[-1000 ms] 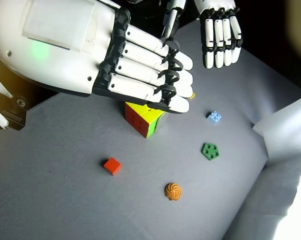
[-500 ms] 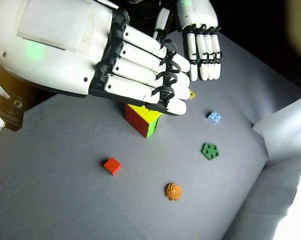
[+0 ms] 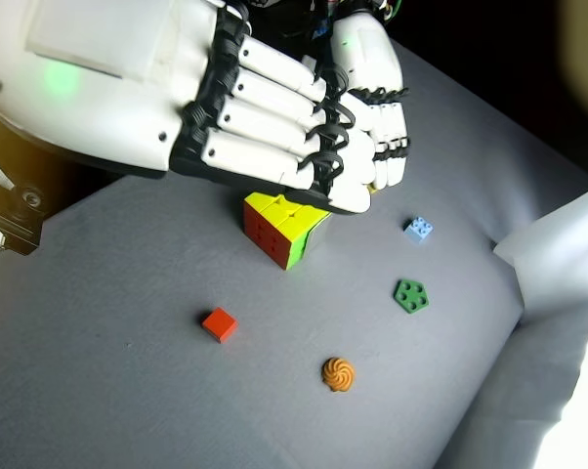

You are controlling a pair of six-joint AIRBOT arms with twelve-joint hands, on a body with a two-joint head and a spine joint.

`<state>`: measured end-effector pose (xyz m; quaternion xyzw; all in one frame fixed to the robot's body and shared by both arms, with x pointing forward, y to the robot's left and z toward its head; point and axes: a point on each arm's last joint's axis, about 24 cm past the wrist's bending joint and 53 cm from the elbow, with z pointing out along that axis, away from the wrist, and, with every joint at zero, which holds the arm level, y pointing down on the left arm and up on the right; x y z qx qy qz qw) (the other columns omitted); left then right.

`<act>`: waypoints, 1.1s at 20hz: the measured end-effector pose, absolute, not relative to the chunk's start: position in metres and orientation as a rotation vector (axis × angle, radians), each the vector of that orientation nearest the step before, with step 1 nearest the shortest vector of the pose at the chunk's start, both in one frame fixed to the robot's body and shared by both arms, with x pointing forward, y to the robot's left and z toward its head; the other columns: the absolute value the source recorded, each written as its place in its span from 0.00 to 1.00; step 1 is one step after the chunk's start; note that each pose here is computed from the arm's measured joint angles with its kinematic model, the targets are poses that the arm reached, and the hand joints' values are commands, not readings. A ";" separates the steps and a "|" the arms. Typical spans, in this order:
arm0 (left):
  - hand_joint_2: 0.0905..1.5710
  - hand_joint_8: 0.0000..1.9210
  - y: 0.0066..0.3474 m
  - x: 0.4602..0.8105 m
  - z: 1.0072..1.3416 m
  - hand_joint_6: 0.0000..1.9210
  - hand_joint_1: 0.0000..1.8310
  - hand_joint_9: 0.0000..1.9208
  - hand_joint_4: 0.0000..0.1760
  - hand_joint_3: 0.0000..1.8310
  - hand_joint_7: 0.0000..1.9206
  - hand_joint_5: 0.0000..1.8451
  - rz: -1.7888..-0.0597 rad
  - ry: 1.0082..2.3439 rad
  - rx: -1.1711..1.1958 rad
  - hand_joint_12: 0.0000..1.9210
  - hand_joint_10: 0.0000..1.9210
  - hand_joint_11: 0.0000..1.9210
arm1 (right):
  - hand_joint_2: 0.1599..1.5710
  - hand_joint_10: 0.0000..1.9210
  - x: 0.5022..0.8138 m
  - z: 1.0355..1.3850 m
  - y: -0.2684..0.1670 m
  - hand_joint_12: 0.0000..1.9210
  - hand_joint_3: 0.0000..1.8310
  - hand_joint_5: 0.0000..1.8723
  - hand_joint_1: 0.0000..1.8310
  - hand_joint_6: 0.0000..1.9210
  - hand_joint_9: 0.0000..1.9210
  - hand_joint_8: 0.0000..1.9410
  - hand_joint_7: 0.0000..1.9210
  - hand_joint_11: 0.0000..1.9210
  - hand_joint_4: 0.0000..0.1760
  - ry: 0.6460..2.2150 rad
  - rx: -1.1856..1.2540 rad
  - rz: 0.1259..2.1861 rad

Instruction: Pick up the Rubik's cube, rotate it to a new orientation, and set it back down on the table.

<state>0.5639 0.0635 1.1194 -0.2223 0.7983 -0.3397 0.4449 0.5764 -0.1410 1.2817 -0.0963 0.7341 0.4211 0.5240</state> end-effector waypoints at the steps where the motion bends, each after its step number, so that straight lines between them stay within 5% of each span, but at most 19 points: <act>1: 0.60 0.01 0.064 0.564 1.117 0.01 0.65 0.02 0.00 0.00 0.04 0.10 -0.833 1.980 -0.570 0.13 0.01 0.00 | 0.70 0.00 0.575 1.282 -0.140 0.07 0.00 0.05 0.00 0.00 0.02 0.00 0.05 0.00 0.00 1.759 -0.236 1.015; 5: 0.59 0.00 0.055 0.572 1.111 0.01 0.66 0.04 0.00 0.00 0.05 0.12 -0.834 1.977 -0.594 0.21 0.01 0.00 | 0.71 0.00 0.574 1.282 -0.139 0.08 0.00 0.06 0.00 0.00 0.03 0.00 0.05 0.00 0.00 1.764 -0.225 1.029; 10: 0.57 0.00 0.033 0.570 1.101 0.00 0.67 0.00 0.00 0.00 0.00 0.02 -0.865 2.008 -0.591 0.01 0.00 0.00 | 0.69 0.00 0.575 1.282 -0.140 0.00 0.00 0.03 0.00 0.01 0.00 0.01 0.02 0.00 0.00 1.763 -0.221 1.026; 16: 0.55 0.00 0.029 0.576 1.090 0.01 0.67 0.00 0.00 0.00 0.00 0.04 -0.843 2.016 -0.634 0.01 0.00 0.01 | 0.68 0.00 0.575 1.282 -0.140 0.00 0.00 0.03 0.00 0.00 0.00 0.00 0.02 0.00 0.00 1.763 -0.219 1.026; 18: 0.55 0.00 0.025 0.577 1.087 0.01 0.66 0.00 0.00 0.00 0.00 0.05 -0.845 2.022 -0.638 0.02 0.00 0.03 | 0.68 0.00 0.575 1.282 -0.140 0.00 0.00 0.03 0.00 0.00 0.01 0.00 0.02 0.01 0.00 1.763 -0.220 1.026; 19: 0.52 0.00 0.022 0.578 1.085 0.00 0.65 0.00 0.00 0.01 0.01 0.07 -0.846 2.024 -0.638 0.16 0.00 0.00 | 0.68 0.00 0.575 1.282 -0.140 0.00 0.00 0.03 0.00 0.00 0.00 0.00 0.02 0.00 0.00 1.763 -0.220 1.026; 20: 0.52 0.00 0.021 0.579 1.084 0.00 0.64 0.00 0.00 0.00 0.01 0.06 -0.846 2.024 -0.639 0.19 0.00 0.00 | 0.68 0.00 0.575 1.282 -0.140 0.01 0.00 0.04 0.00 0.01 0.01 0.01 0.03 0.01 0.00 1.763 -0.220 1.025; 22: 0.52 0.00 0.018 0.582 1.082 0.00 0.64 0.00 0.00 0.00 0.00 0.05 -0.844 2.023 -0.640 0.17 0.00 0.00 | 0.68 0.00 0.575 1.282 -0.140 0.01 0.00 0.04 0.00 0.01 0.01 0.01 0.03 0.01 0.00 1.763 -0.219 1.026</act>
